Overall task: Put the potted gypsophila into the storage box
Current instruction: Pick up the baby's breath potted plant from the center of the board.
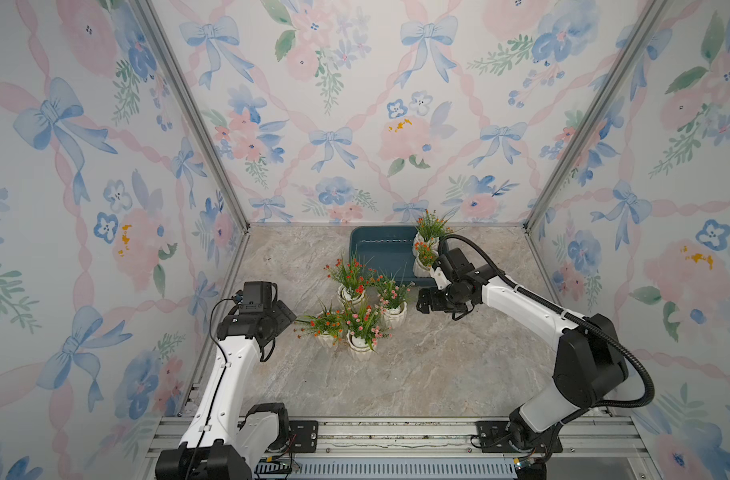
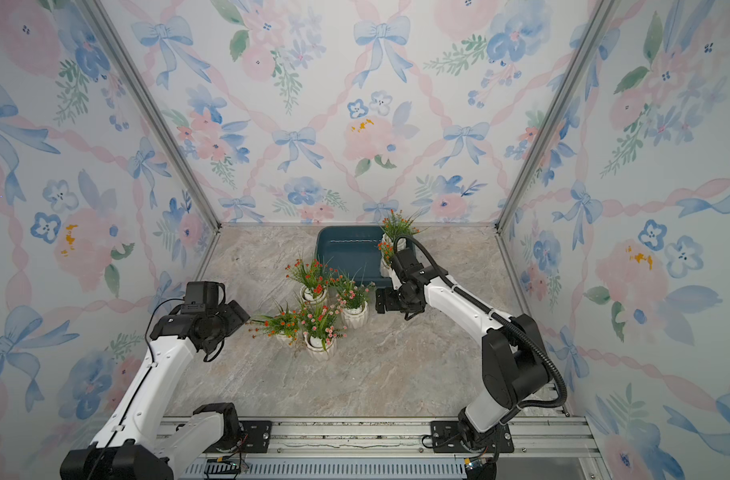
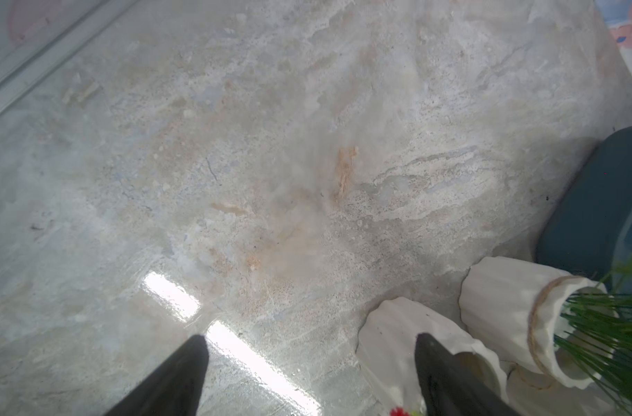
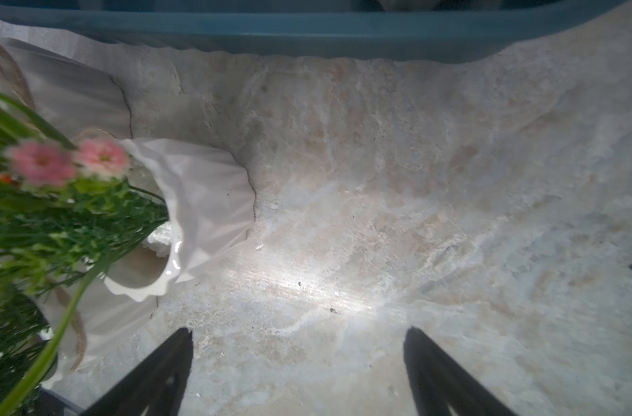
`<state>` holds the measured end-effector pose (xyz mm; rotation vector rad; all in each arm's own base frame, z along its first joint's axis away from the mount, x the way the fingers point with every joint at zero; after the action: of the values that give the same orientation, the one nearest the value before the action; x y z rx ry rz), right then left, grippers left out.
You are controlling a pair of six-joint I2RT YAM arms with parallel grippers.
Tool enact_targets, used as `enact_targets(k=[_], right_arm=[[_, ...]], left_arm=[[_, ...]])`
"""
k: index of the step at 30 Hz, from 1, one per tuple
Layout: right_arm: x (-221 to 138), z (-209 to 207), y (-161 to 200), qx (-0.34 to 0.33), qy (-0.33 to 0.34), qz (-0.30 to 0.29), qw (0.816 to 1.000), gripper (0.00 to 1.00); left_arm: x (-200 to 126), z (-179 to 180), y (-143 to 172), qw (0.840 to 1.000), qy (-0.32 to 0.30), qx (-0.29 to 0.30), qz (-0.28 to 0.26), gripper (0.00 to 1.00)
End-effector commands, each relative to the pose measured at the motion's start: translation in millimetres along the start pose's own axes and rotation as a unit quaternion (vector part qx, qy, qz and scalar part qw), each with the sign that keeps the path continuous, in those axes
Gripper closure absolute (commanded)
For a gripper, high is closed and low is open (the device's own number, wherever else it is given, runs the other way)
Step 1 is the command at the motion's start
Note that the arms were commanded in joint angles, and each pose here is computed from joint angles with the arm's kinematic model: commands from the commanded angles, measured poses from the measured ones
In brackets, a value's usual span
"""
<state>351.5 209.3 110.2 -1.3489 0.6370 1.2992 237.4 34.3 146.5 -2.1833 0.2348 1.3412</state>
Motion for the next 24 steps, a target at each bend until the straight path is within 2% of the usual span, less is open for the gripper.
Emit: enact_targets(k=[1, 3, 5, 11, 15, 17, 24], right_arm=[[1.3, -8.0, 4.1, 0.004, -0.009, 0.001, 1.0, 0.07], [1.4, -11.8, 6.5, 0.006, -0.011, 0.002, 1.0, 0.07], [1.3, -14.2, 6.9, 0.006, -0.014, 0.003, 1.0, 0.07], [0.7, -19.3, 2.0, 0.005, -0.021, 0.003, 1.0, 0.07], [-0.6, -22.9, -1.7, 0.01, -0.026, -0.002, 1.0, 0.07], [1.6, -23.6, -1.8, 0.013, -0.029, -0.001, 1.0, 0.07], [6.1, -23.4, 0.2, 0.016, -0.037, 0.003, 0.999, 0.09]], left_arm=[[-19.9, 13.4, -4.1, 0.999, -0.019, -0.033, -0.016, 0.1], [-39.1, 14.3, -16.5, 0.998, -0.011, -0.043, -0.051, 0.09], [-49.3, 14.2, -17.8, 0.997, -0.004, -0.052, -0.052, 0.08], [-44.0, 26.0, 26.3, 0.997, 0.02, -0.072, 0.032, 0.1], [-31.2, 39.7, 62.1, 0.99, 0.031, -0.105, 0.09, 0.13], [-26.3, 42.4, 63.5, 0.99, 0.019, -0.108, 0.093, 0.13], [-16.7, 18.7, 72.1, 0.987, 0.032, -0.082, 0.134, 0.19]])
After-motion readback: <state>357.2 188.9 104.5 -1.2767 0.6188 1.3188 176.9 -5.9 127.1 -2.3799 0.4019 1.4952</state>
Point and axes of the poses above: each gripper's point midway between its finger pads, its own x axis out along the fingers, its own z axis along the line the jaws close on, y = z × x, the point moved 1 cm from there along -x, back along the fingers, and after that the axes turned 10 degrees about -x, right-handed, at the moved point
